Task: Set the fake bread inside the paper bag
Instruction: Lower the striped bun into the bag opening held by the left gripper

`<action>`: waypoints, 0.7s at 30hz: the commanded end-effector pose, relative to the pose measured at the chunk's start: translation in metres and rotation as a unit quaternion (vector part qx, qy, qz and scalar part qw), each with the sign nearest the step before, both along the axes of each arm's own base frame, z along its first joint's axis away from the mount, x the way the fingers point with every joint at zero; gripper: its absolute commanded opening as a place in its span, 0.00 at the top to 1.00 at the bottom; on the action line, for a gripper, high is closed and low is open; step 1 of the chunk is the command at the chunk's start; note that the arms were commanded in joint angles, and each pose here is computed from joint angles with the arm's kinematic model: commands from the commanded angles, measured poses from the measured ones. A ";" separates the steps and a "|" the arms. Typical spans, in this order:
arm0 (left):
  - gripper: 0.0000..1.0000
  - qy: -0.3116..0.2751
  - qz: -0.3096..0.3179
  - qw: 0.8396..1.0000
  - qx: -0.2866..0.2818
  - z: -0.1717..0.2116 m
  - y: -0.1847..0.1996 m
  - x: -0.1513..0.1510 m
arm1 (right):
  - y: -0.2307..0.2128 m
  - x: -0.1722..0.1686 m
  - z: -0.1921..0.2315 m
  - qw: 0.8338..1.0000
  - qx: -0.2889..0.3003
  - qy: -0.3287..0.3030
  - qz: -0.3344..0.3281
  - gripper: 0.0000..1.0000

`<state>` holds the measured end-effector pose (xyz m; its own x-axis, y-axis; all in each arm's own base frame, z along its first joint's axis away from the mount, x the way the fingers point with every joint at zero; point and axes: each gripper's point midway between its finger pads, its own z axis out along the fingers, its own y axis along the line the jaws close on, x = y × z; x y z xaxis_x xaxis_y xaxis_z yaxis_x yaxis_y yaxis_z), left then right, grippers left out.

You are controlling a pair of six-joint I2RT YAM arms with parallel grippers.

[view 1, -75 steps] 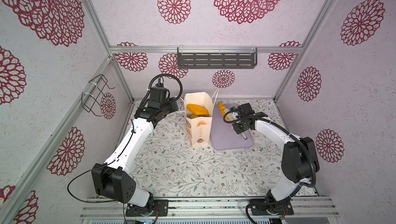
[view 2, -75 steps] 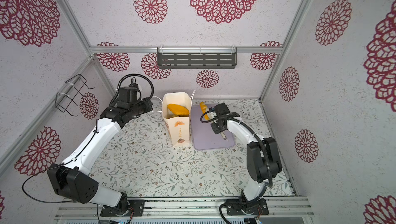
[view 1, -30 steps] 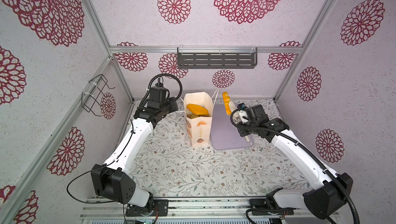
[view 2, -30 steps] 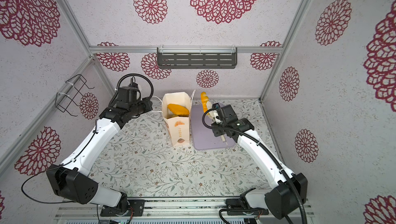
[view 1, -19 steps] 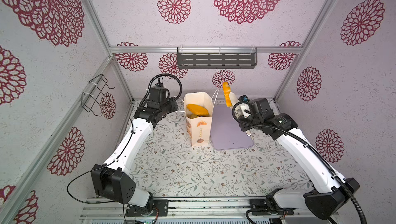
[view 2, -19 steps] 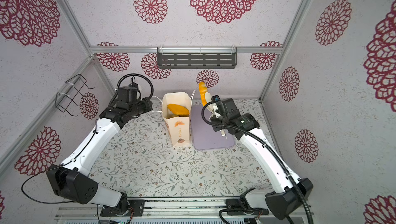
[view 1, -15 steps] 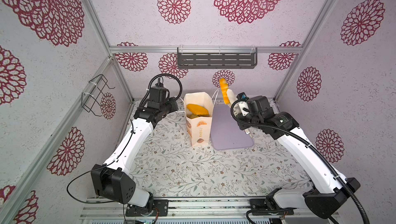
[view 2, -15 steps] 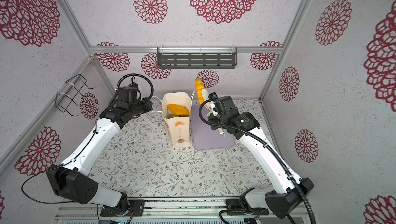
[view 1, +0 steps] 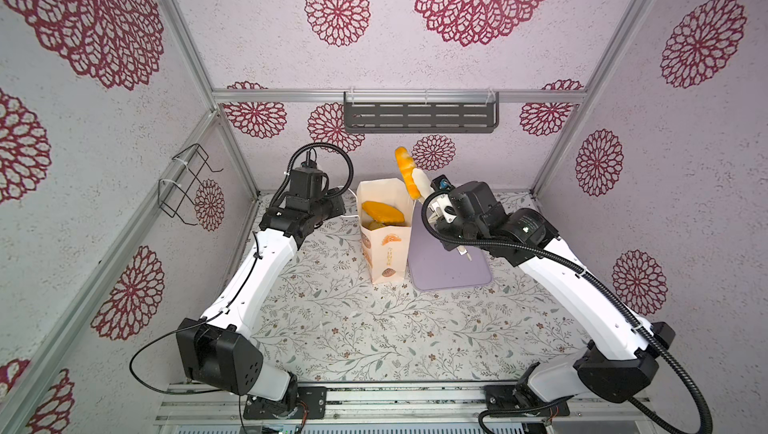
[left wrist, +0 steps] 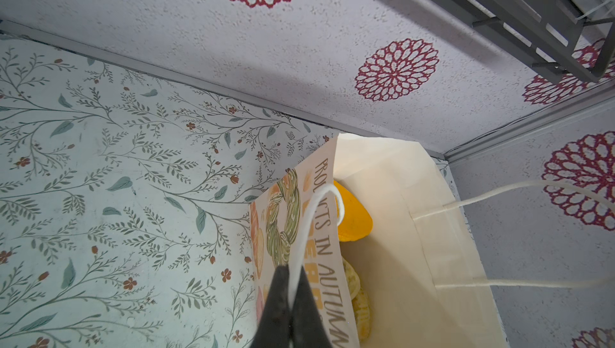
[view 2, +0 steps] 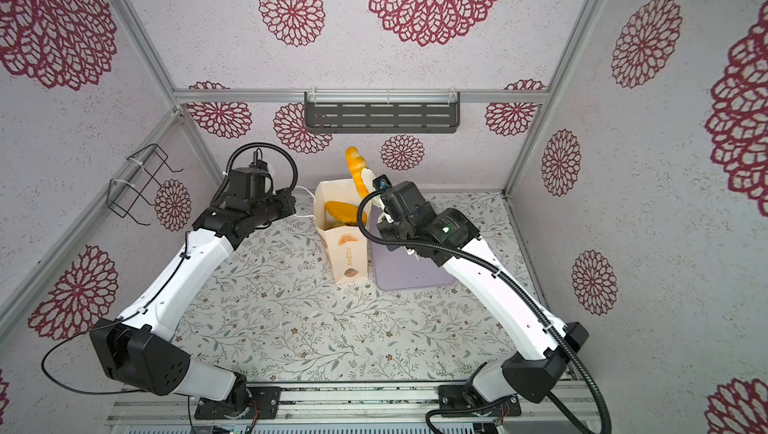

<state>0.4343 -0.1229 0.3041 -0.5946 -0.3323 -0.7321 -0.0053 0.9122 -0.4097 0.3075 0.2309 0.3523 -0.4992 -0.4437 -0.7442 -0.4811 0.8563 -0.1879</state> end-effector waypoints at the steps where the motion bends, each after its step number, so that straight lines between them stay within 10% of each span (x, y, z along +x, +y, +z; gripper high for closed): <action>1: 1.00 -0.021 -0.004 1.000 -0.006 0.015 0.000 -0.002 | 0.002 0.003 0.021 0.999 -0.001 -0.033 -0.017 0.93; 21: 1.00 -0.023 -0.005 1.000 -0.006 0.016 0.000 -0.002 | 0.023 0.012 -0.014 0.998 -0.052 -0.015 -0.011 0.79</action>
<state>0.4340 -0.1238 0.3041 -0.5962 -0.3315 -0.7312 -0.0022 0.9115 -0.4114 0.3163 0.2566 0.3278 -0.5044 -0.5217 -0.6881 -0.4842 0.8307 -0.2748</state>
